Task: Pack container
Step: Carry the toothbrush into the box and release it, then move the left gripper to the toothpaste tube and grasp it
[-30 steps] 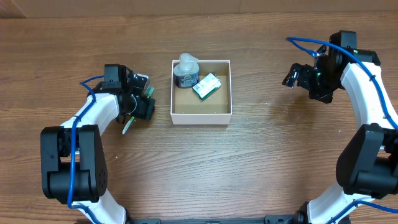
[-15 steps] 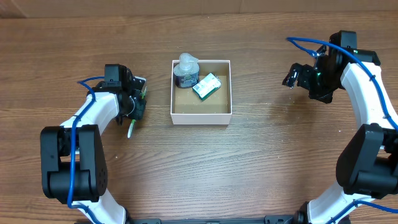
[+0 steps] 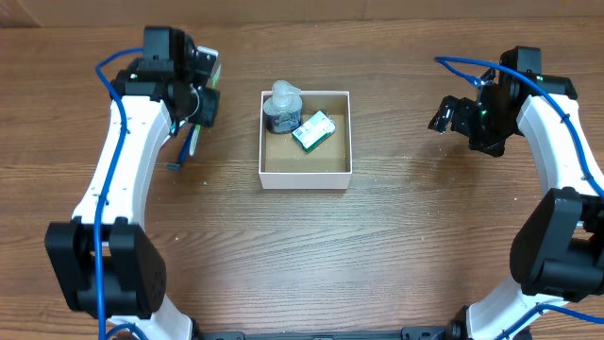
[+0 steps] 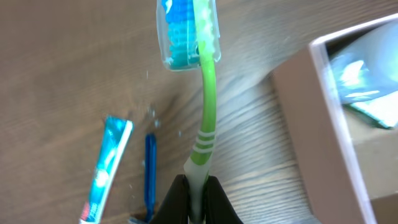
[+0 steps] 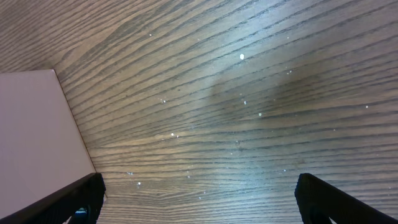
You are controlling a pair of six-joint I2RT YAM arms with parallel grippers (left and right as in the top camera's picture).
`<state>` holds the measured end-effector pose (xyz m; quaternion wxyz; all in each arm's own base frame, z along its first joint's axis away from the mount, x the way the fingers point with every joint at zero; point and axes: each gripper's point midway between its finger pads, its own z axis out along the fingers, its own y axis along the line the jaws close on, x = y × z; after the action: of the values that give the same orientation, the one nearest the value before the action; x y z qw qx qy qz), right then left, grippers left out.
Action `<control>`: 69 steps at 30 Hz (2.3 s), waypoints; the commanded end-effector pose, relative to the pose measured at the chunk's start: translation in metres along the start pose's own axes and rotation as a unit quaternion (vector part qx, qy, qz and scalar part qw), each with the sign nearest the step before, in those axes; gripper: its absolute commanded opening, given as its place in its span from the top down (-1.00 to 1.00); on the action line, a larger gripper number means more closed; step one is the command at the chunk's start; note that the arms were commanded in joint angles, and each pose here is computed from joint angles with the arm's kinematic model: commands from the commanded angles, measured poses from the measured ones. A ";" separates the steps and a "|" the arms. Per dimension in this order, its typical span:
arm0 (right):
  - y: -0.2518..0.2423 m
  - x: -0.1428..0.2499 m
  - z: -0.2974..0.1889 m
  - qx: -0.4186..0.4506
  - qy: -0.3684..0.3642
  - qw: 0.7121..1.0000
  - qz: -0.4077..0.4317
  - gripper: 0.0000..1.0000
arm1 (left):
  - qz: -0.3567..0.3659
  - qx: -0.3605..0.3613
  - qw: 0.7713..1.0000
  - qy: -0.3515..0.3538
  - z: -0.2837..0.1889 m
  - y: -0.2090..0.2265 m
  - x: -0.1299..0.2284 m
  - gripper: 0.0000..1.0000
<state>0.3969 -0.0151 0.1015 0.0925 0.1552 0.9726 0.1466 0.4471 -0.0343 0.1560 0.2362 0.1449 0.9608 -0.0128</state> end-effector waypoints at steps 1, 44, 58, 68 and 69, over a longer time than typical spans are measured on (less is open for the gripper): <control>0.004 -0.004 -0.006 -0.006 -0.011 1.000 -0.007 -1.00 | 0.133 0.034 0.987 -0.079 -0.060 -0.045 -0.038 0.92; 0.004 -0.004 -0.006 -0.006 -0.011 1.000 -0.007 -1.00 | 0.142 -0.044 0.985 -0.091 -0.120 -0.066 -0.061 -0.74; 0.004 -0.004 -0.006 -0.006 -0.011 1.000 -0.007 -1.00 | -0.107 0.008 0.984 0.145 0.050 0.115 0.065 -0.72; 0.004 -0.004 -0.006 -0.006 -0.011 1.000 -0.007 -1.00 | -0.080 0.040 0.970 0.224 0.120 0.111 0.111 -0.41; 0.004 -0.004 -0.006 -0.006 -0.011 1.000 -0.007 -1.00 | -0.079 0.037 0.972 0.219 0.121 0.112 0.108 -0.11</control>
<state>0.3970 -0.0151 0.1015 0.0927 0.1550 0.9726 0.1466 0.4374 0.0921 0.0086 0.0076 0.0627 0.9973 -0.0363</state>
